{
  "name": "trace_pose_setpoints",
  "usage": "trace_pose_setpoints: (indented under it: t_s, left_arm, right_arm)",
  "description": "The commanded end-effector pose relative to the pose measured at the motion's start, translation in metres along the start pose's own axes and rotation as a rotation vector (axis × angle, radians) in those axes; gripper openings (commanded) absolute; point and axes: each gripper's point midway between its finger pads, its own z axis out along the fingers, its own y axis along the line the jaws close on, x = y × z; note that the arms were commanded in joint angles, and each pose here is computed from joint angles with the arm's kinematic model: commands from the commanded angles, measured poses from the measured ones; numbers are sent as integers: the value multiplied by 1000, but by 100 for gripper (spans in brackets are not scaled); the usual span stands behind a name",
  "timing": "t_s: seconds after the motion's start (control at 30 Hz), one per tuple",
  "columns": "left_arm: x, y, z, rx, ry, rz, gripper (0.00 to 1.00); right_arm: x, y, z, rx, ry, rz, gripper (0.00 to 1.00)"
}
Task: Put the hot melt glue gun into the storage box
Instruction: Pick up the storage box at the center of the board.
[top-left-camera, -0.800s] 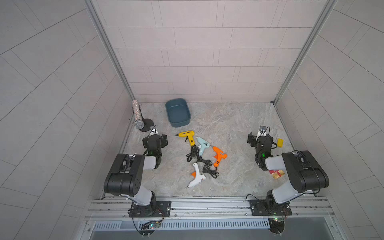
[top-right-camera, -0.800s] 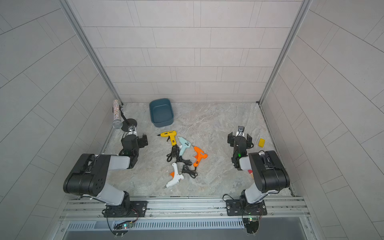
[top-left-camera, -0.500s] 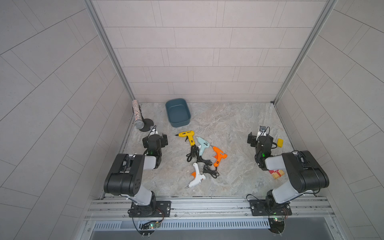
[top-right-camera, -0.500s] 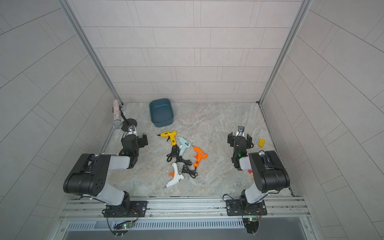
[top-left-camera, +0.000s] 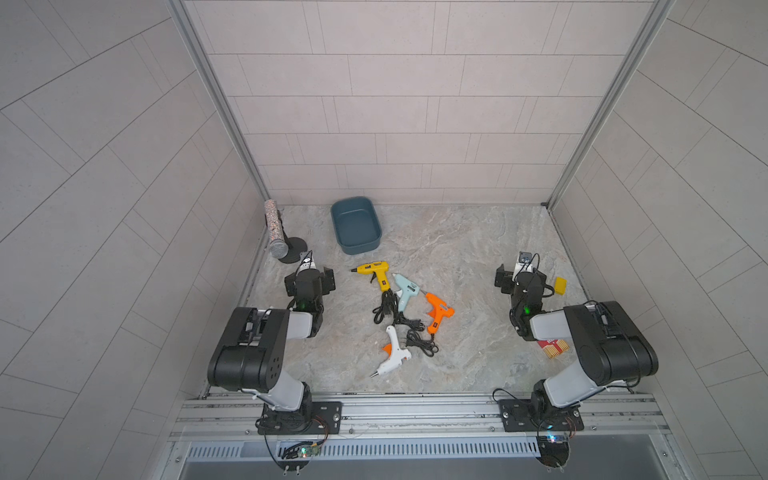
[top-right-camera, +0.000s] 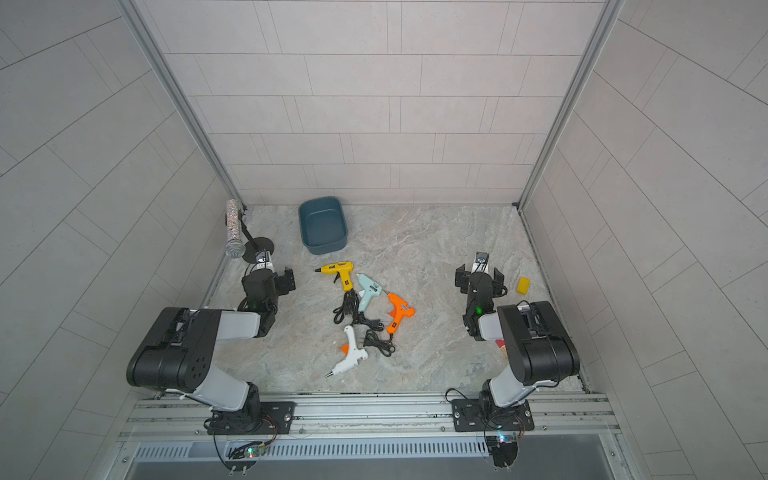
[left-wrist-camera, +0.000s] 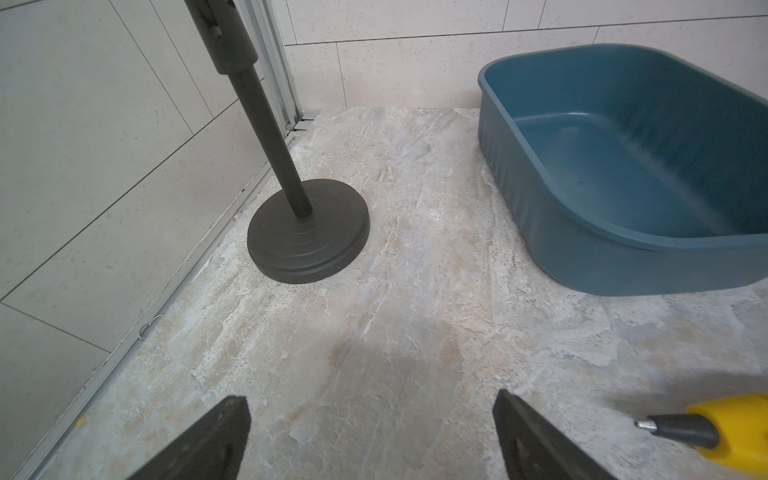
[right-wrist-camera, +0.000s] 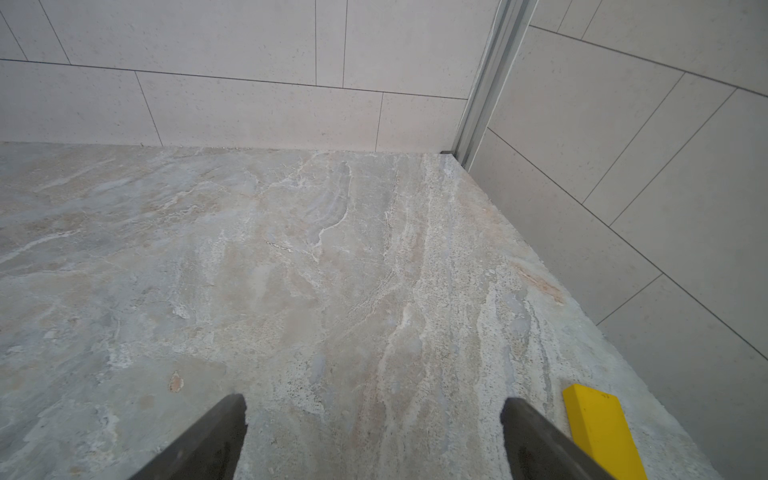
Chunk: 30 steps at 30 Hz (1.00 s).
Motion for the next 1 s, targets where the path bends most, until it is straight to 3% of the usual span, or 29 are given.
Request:
trace_pose_setpoints:
  t_s: [0.0,0.2,0.4,0.5,0.6,0.7,0.77,0.87,0.97]
  left_arm:
    - [-6,1,1,-14,-17,-12,100]
    - [-5,1,1,-15,-16,-9,100]
    - [-6,-1,-1,-22,-21,0,91]
    - [-25,10,-10,-146,-67,24,87]
    - [-62,11,-26,-187,4,91,87]
    - [-102,9,-49,-126,8,126,86]
    - [-120,6,-62,-79,28,76,81]
    - [-126,-17,-65,34,131,15,73]
    - [-126,-36,-51,71,253,-49,69]
  right_arm:
    - [6,-1,0,0,22,2,100]
    - [6,-2,1,1,22,4,100]
    - [6,-2,0,1,21,3,100]
    - [7,-2,0,-1,23,2,100]
    - [-9,-5,-2,34,26,-17,100]
    - [-56,2,-4,74,99,-101,100]
    - [-102,10,-8,100,60,-104,100]
    - [-139,23,-14,86,202,-36,100]
    - [-134,47,-22,-28,403,-12,100]
